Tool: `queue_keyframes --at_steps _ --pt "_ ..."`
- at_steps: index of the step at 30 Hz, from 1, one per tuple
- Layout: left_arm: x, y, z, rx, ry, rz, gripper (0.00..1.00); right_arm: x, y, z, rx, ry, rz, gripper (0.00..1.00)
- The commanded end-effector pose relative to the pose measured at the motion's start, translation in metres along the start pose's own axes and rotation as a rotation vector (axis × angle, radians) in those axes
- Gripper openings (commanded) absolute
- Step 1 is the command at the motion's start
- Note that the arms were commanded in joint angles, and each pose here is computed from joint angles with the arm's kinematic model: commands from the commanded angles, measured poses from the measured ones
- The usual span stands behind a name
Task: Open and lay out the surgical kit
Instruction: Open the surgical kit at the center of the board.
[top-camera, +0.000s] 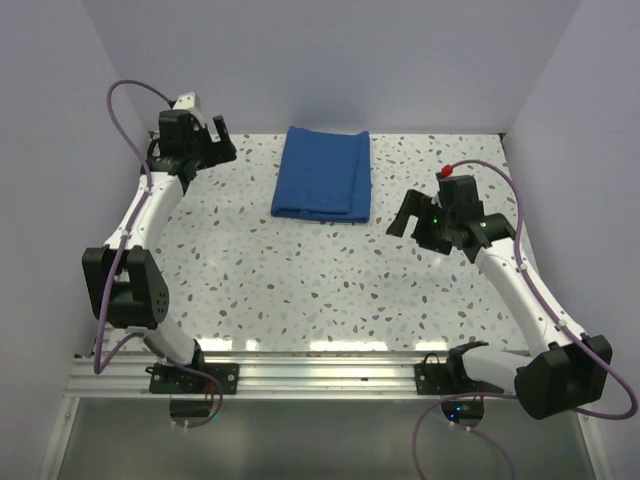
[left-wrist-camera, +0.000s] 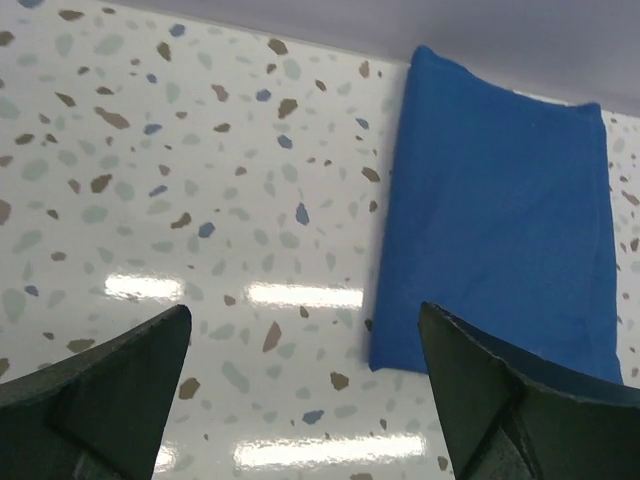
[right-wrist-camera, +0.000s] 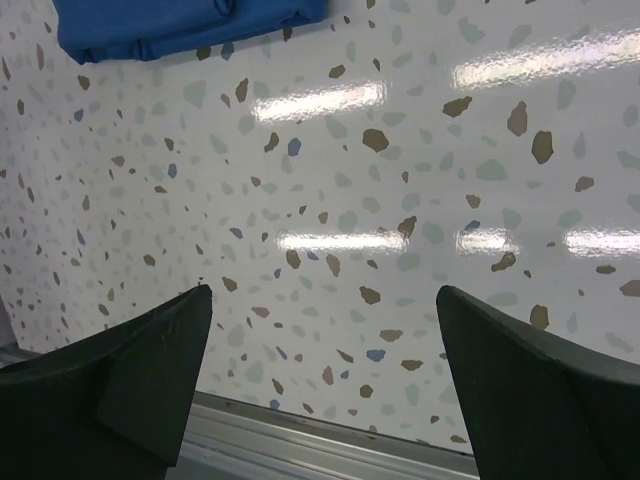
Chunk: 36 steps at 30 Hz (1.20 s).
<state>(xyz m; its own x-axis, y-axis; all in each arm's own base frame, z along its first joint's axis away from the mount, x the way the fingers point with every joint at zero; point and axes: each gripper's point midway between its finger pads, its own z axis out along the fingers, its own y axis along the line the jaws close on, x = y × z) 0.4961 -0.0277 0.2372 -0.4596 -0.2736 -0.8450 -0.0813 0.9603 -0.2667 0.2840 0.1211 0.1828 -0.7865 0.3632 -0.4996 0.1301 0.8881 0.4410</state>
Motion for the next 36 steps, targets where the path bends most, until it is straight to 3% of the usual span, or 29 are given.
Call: queue_keyframes --at_steps 1,4,7,8,9,11,13,14,15,20,28,31,32,35,36 --pt "0.014 -0.054 -0.019 0.166 0.082 0.03 1.0 -0.003 0.012 -0.007 -0.047 -0.014 0.018 0.98" --pt "0.02 -0.119 -0.022 0.292 0.091 0.139 1.0 0.006 -0.004 -0.007 0.015 -0.017 0.05 0.98" --pt "0.061 -0.157 0.0 0.237 0.181 0.233 1.0 0.012 -0.021 -0.017 0.069 -0.053 0.044 0.98" --pt "0.051 -0.177 0.001 0.256 0.161 0.246 1.0 0.013 -0.024 -0.019 0.08 -0.056 0.03 0.98" --pt "0.073 -0.179 0.023 0.199 0.206 0.277 0.97 0.013 -0.026 -0.021 0.084 -0.063 0.024 0.98" --pt "0.084 -0.216 0.025 0.213 0.228 0.341 0.91 0.018 -0.028 -0.023 0.09 -0.044 0.014 0.98" --pt "0.128 -0.229 0.043 0.165 0.302 0.434 0.85 0.022 -0.029 -0.022 0.09 -0.016 0.015 0.98" --pt "0.122 -0.242 0.044 0.17 0.277 0.447 0.83 0.022 -0.026 -0.022 0.087 -0.005 0.021 0.98" --pt "0.147 -0.246 0.056 0.145 0.31 0.489 0.8 0.022 -0.026 -0.024 0.087 0.002 0.026 0.98" --pt "0.188 -0.255 0.076 0.128 0.342 0.535 0.73 0.017 -0.035 -0.041 0.148 -0.029 0.015 0.98" --pt "0.231 -0.243 0.092 0.095 0.408 0.599 0.67 0.023 -0.039 -0.033 0.161 -0.014 0.047 0.99" --pt "0.242 -0.235 0.094 0.067 0.431 0.607 0.55 0.021 -0.04 -0.028 0.171 -0.013 0.053 0.98" --pt "0.242 -0.234 0.094 0.064 0.433 0.607 0.38 0.021 -0.039 -0.027 0.17 -0.01 0.054 0.98" --pt "0.233 -0.236 0.088 0.066 0.419 0.595 0.0 0.02 -0.036 -0.018 0.163 0.001 0.062 0.98" --pt "0.227 -0.236 0.087 0.067 0.41 0.584 0.0 0.018 -0.035 -0.012 0.158 0.004 0.064 0.99"
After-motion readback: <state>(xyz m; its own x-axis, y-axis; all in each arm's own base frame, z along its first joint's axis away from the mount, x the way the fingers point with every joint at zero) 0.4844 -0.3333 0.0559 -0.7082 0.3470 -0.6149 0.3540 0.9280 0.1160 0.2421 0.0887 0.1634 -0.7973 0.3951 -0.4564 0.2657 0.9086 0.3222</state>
